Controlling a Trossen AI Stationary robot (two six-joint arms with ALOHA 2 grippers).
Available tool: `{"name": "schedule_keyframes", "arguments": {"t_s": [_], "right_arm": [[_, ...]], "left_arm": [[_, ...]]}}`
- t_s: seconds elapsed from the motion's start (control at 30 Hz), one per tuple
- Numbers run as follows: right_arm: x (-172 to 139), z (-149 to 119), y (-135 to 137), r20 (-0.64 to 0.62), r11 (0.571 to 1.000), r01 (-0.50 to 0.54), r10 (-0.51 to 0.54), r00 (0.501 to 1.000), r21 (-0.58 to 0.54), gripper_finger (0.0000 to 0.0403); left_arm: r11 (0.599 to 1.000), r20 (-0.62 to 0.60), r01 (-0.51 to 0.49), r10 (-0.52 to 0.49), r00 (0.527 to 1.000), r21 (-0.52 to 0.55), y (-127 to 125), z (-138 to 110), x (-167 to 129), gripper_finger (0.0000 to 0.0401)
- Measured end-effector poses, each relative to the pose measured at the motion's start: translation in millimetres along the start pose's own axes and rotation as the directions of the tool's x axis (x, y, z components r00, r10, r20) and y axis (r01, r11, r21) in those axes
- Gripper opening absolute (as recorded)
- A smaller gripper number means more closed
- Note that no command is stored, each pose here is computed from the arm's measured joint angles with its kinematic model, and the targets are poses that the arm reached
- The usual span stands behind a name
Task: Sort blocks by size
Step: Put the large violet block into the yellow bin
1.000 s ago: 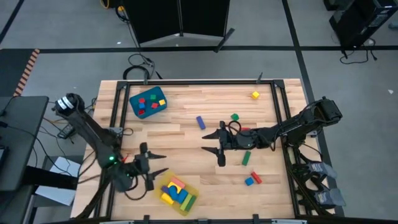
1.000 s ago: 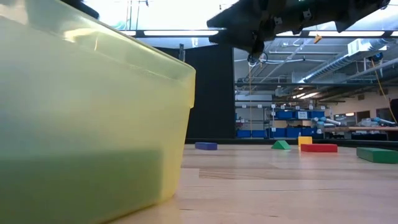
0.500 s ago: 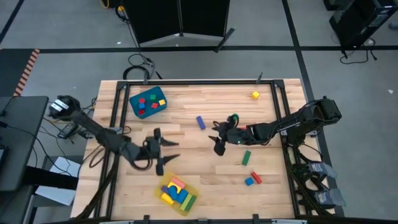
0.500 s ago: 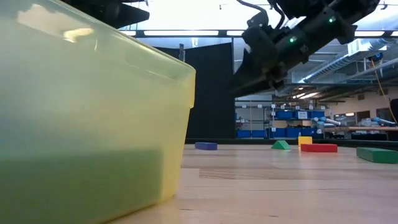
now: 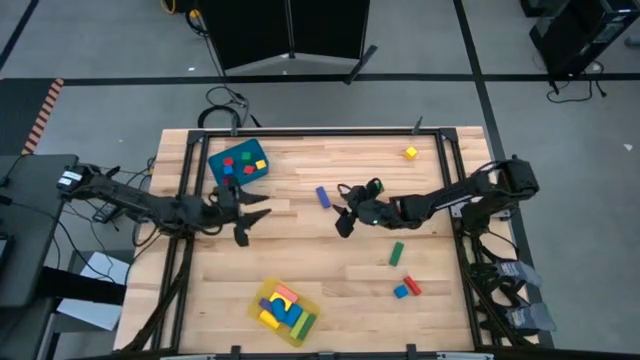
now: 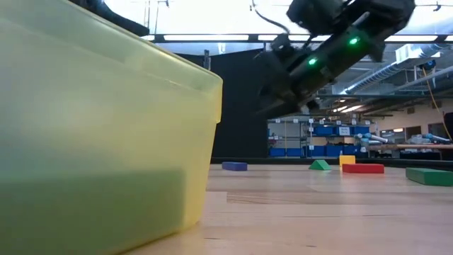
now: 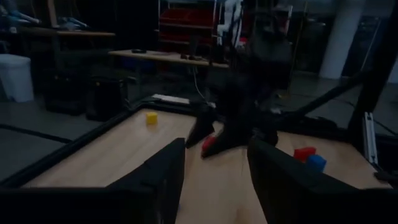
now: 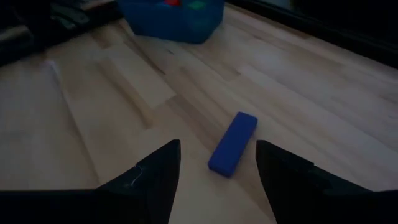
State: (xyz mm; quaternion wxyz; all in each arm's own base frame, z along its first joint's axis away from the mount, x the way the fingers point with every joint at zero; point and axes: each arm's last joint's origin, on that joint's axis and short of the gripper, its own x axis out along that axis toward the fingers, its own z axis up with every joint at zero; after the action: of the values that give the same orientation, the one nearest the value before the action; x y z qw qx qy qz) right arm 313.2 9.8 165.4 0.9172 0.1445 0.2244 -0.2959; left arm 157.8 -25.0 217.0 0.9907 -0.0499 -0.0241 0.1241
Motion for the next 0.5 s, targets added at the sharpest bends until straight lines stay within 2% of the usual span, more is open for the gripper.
{"name": "schedule_keyframes", "arguments": {"t_s": [0.33,0.5], "right_arm": [[56,14,17,-0.026,0.998,0.068,-0.068,0.997,0.007,0.0234],[74,27,18,-0.129,0.992,0.124,-0.126,0.984,-0.023,0.0234]], "left_arm": [[0.999,0.045,-0.020,0.022,0.999,-0.039,10,4,-5,0.0182],[0.998,0.025,-0.005,0.006,1.000,-0.062,10,2,-5,0.0182]]}}
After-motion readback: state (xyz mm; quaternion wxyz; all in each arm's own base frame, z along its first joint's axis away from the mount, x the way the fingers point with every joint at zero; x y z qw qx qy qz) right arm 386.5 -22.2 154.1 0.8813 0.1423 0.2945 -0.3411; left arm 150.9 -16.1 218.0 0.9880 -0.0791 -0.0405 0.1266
